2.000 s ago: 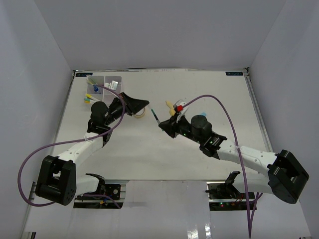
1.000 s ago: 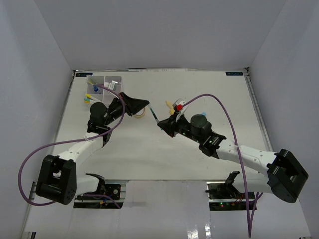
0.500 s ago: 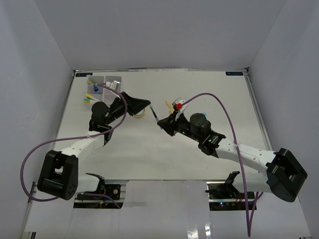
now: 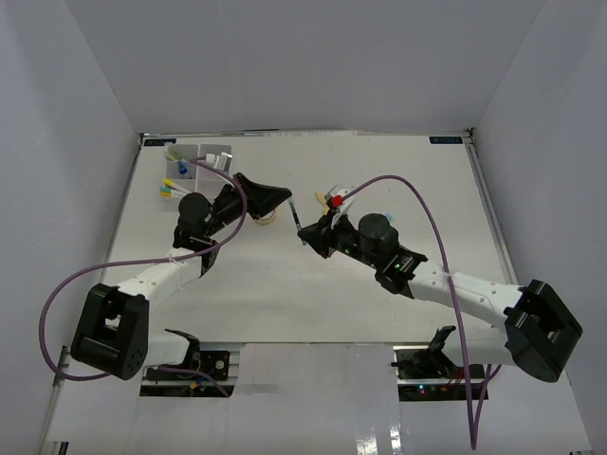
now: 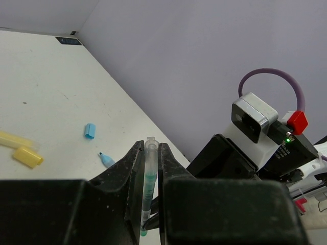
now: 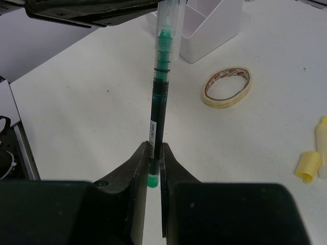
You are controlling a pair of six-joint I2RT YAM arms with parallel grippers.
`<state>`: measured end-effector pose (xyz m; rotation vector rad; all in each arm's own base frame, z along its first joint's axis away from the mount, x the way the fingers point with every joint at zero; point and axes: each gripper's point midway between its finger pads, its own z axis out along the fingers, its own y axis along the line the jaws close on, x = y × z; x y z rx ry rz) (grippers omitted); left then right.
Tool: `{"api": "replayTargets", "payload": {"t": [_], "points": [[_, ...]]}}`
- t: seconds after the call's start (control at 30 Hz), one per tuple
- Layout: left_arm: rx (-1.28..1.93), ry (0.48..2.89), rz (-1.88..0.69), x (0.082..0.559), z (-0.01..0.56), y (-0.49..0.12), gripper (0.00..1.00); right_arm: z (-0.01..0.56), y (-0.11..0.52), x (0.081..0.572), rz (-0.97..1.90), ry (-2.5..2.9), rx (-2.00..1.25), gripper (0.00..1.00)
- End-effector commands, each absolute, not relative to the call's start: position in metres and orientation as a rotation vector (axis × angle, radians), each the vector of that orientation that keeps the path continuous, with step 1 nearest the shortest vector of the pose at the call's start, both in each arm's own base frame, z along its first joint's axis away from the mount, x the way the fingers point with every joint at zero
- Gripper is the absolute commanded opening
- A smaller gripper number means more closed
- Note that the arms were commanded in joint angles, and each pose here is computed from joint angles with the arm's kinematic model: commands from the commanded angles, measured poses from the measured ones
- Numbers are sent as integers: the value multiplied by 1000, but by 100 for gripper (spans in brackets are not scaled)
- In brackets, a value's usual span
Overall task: Sort the stationery into containers
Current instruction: Close the pen cap on the pen.
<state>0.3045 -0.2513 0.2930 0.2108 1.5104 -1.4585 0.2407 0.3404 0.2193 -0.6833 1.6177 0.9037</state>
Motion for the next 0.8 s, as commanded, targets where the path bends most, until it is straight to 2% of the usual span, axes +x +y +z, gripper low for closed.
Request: {"api": "replayTargets", "payload": {"t": [0.0,0.17,0.5,0.77], "points": [[336,1612,-1538,276,276,-277,0,320,347,254,923,1323,-588,8],[430,1636,-1441,267,273,-292,0,332,339,255,895,1294,-579,8],[435,1709,-1311,270,262,-282,0,328,324,245,872,1293,-593,8],[477,1789,-1363,263,240,-287,0,332,318,242,863,1277,-595,8]]}}
